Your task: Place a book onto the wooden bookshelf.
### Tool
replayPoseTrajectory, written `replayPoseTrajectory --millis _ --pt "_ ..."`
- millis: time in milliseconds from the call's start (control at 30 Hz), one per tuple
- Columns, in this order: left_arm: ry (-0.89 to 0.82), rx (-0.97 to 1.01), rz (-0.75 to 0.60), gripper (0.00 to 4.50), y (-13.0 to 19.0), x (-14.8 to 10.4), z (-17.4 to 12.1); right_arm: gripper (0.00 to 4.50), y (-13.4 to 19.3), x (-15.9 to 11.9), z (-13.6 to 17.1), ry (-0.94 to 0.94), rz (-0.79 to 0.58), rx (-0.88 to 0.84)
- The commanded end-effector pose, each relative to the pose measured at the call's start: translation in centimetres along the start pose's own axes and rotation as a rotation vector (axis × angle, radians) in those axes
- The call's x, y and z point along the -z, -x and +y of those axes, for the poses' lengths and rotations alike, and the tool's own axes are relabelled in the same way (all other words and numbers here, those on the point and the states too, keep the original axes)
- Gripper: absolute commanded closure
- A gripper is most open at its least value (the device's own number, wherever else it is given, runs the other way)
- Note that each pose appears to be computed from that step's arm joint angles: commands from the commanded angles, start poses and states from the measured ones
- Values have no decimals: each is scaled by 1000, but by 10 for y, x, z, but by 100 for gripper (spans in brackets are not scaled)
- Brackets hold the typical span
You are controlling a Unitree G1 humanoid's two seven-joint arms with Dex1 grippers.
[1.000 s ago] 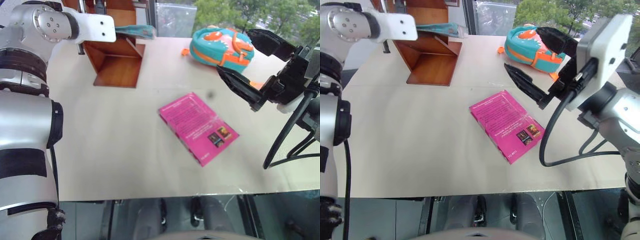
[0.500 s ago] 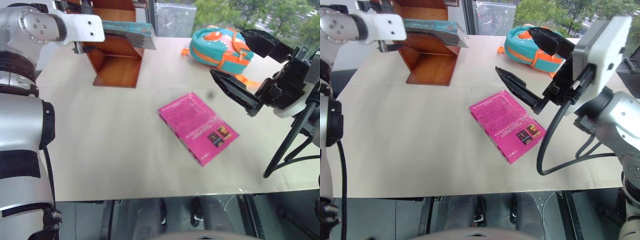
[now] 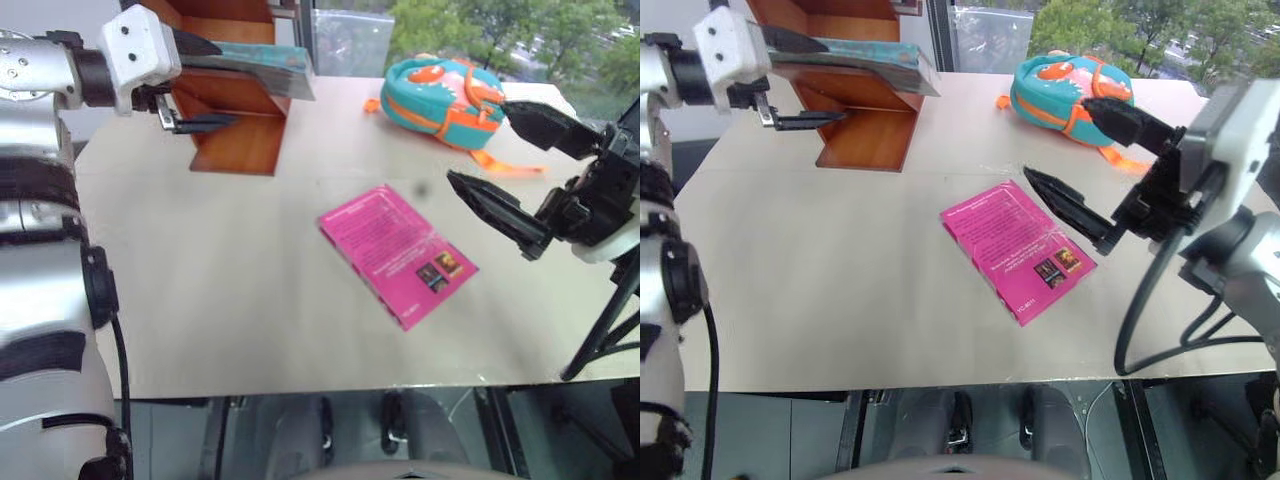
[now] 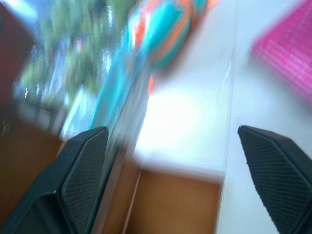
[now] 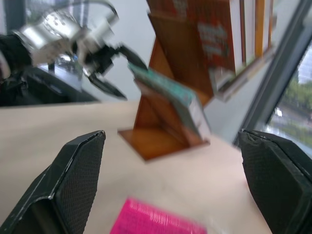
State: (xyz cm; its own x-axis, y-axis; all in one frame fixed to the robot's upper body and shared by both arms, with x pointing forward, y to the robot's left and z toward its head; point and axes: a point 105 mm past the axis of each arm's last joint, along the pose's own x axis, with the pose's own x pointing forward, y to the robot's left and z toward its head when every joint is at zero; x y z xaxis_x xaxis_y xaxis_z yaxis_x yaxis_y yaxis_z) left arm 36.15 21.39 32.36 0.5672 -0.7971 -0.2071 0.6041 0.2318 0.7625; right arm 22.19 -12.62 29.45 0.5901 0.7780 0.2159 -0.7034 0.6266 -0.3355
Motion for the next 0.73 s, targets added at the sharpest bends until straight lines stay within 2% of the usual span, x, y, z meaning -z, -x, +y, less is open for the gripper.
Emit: replayPoseTrajectory --millis 33,100,233,267,333,500,600,733 --pt "152 -21 -144 27 -13 -23 -23 0 11 2 3 68 42 9" --pt "290 -41 -199 81 -25 -21 -46 0 22 21 0 60 136 41" --pt "531 -141 -219 269 -49 -9 -82 0 46 60 -14 19 303 119" --pt "586 -130 -206 269 -52 -5 -95 0 45 73 -20 4 332 126" --pt "691 -114 -200 218 -49 3 -117 0 46 95 -26 -19 393 130" --pt "752 -129 -66 4 -18 28 -143 0 86 112 -25 -52 530 142" --pt "744 -122 32 4 5 38 -154 0 109 111 -18 -71 593 141" --pt "774 -99 80 4 22 42 -163 0 122 106 -10 -90 628 132"
